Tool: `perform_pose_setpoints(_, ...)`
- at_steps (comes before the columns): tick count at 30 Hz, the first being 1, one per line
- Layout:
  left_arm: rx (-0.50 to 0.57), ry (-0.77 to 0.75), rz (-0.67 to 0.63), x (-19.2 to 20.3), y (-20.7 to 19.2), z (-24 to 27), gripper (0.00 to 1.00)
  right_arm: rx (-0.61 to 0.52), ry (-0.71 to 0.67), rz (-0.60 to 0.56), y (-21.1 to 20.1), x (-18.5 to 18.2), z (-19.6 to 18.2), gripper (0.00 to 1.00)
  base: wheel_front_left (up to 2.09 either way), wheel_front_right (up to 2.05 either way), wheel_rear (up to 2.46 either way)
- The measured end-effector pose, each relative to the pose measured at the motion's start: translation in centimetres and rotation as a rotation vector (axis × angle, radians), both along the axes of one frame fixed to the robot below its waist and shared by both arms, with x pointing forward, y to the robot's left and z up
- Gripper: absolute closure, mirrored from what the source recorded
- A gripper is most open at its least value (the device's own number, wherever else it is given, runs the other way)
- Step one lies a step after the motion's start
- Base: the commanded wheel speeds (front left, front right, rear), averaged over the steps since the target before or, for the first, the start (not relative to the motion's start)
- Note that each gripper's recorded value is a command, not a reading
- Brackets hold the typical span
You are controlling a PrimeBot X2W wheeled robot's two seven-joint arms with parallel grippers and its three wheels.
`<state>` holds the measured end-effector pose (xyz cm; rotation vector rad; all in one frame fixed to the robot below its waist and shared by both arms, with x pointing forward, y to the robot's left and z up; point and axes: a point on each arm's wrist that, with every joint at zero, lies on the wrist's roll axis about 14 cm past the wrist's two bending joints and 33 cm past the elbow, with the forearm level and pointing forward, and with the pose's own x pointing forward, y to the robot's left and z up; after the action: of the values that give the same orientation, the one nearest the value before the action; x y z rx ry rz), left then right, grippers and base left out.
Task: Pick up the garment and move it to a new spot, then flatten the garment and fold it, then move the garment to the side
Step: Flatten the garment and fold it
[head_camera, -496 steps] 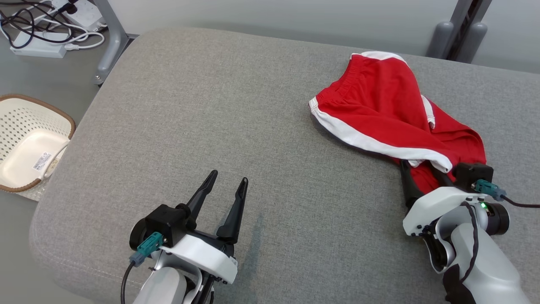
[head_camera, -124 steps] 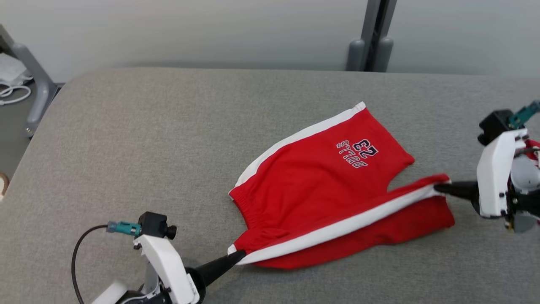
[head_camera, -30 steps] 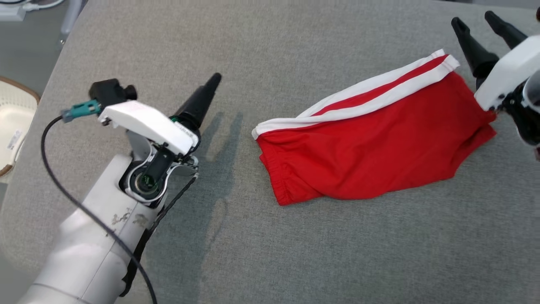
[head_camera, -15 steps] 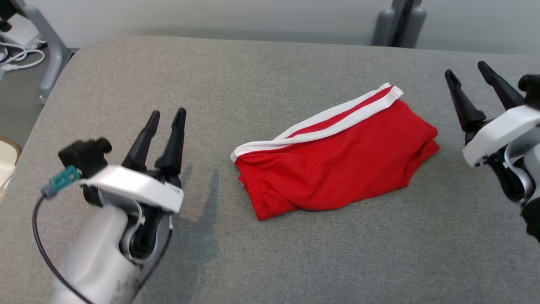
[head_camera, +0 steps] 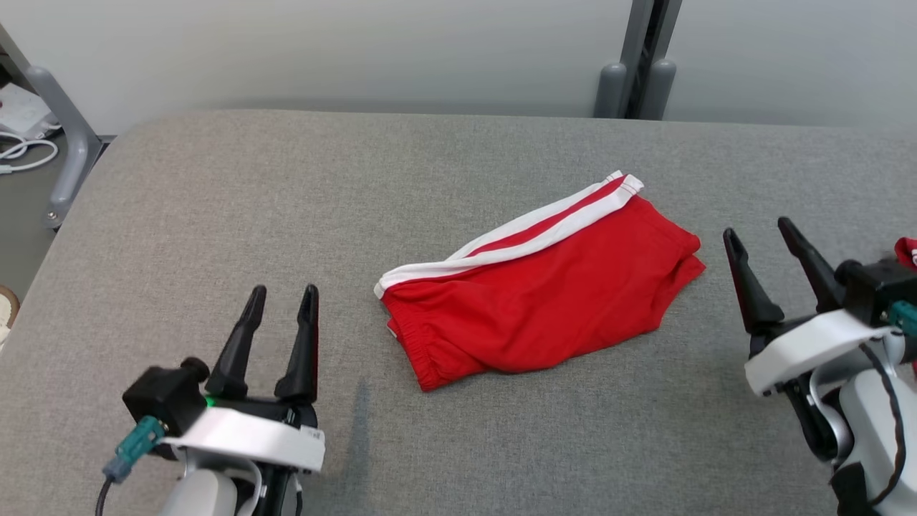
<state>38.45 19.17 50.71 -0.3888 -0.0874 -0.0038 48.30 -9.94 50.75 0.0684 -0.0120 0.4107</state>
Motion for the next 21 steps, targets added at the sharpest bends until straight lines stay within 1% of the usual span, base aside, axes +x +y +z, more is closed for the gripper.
perform_pose_setpoints(5,0.055,0.020,-0.007,-1.4,-0.6,-0.7,0.00,0.012,0.024,-0.034,-0.6,-1.5,-1.0,0.00,0.00,0.00,0.00)
perform_pose_setpoints(12,0.042,0.042,-0.011,-2.5,-0.9,-1.5,0.00,0.015,0.066,-0.051,-0.7,-2.6,-2.3,0.00,0.00,0.00,0.00)
perform_pose_setpoints(16,0.030,0.048,-0.021,-2.6,-1.3,-1.7,0.00,0.051,0.199,-0.068,-0.3,-2.7,-4.8,0.00,0.00,0.00,0.00)
perform_pose_setpoints(18,0.029,0.053,-0.021,-2.7,-1.3,-1.9,0.00,0.097,0.274,-0.078,0.2,-2.6,-5.9,0.00,0.00,0.00,0.00)
perform_pose_setpoints(19,0.029,0.053,-0.021,-2.7,-1.3,-1.9,0.00,0.097,0.274,-0.078,0.2,-2.6,-5.9,0.00,0.00,0.00,0.00)
perform_pose_setpoints(21,0.028,0.054,-0.016,-2.8,-1.2,-1.9,0.00,0.165,0.348,-0.091,0.8,-2.3,-6.7,0.00,0.00,0.00,0.00)
